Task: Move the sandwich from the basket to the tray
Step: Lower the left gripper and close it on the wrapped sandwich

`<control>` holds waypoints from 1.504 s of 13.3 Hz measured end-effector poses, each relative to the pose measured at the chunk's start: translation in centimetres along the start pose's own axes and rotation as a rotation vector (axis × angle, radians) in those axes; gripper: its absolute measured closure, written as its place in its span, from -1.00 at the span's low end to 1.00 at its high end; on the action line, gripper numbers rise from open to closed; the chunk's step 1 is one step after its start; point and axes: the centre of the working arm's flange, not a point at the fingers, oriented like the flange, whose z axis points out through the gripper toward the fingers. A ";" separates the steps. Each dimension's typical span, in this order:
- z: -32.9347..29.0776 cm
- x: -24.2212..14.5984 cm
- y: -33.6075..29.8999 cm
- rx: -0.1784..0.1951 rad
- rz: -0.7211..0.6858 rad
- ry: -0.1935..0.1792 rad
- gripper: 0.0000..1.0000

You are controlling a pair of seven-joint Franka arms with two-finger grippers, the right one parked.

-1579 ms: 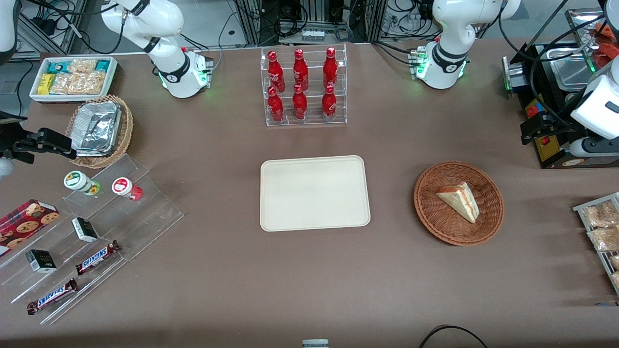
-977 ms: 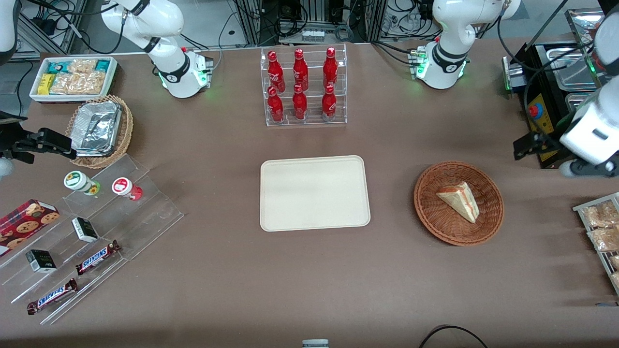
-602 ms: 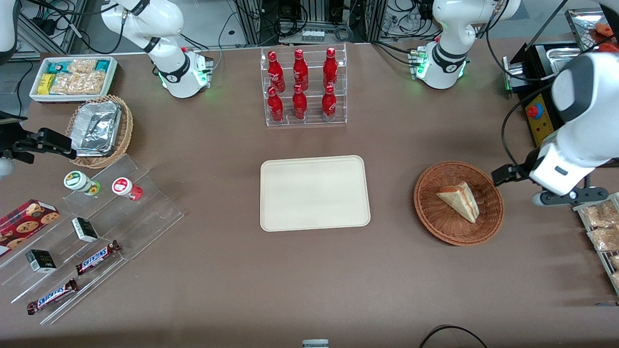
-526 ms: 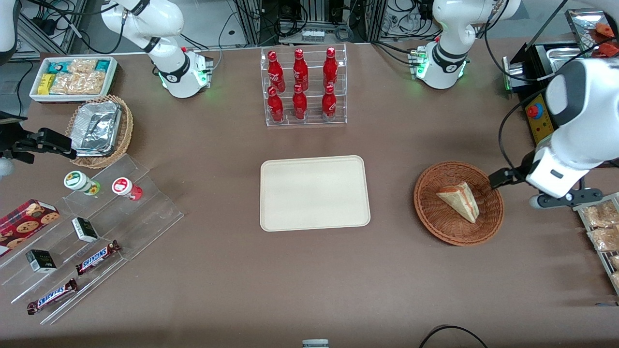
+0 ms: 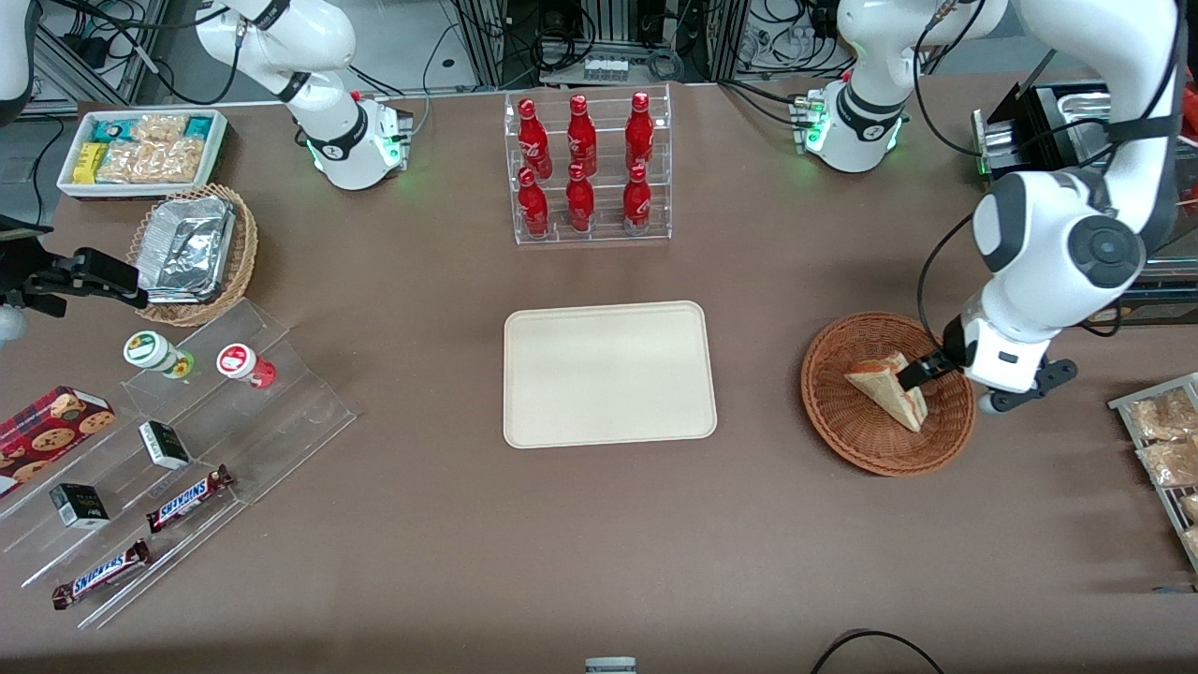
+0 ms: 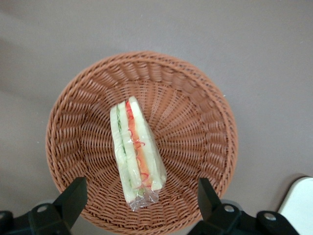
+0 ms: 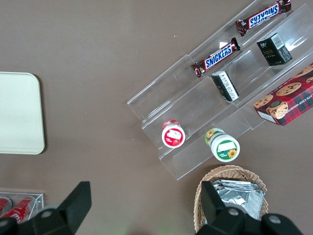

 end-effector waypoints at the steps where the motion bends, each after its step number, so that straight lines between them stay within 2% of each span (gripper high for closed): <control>1: 1.1 -0.6 -0.3 0.001 -0.014 -0.002 -1.00; 6: 3.3 -1.5 -0.9 0.018 -0.062 -0.031 -1.00; 11: 5.1 -1.3 -0.8 0.004 -0.126 -0.014 -1.00; 20: 7.7 -2.2 -0.7 0.026 -0.132 -0.052 -1.00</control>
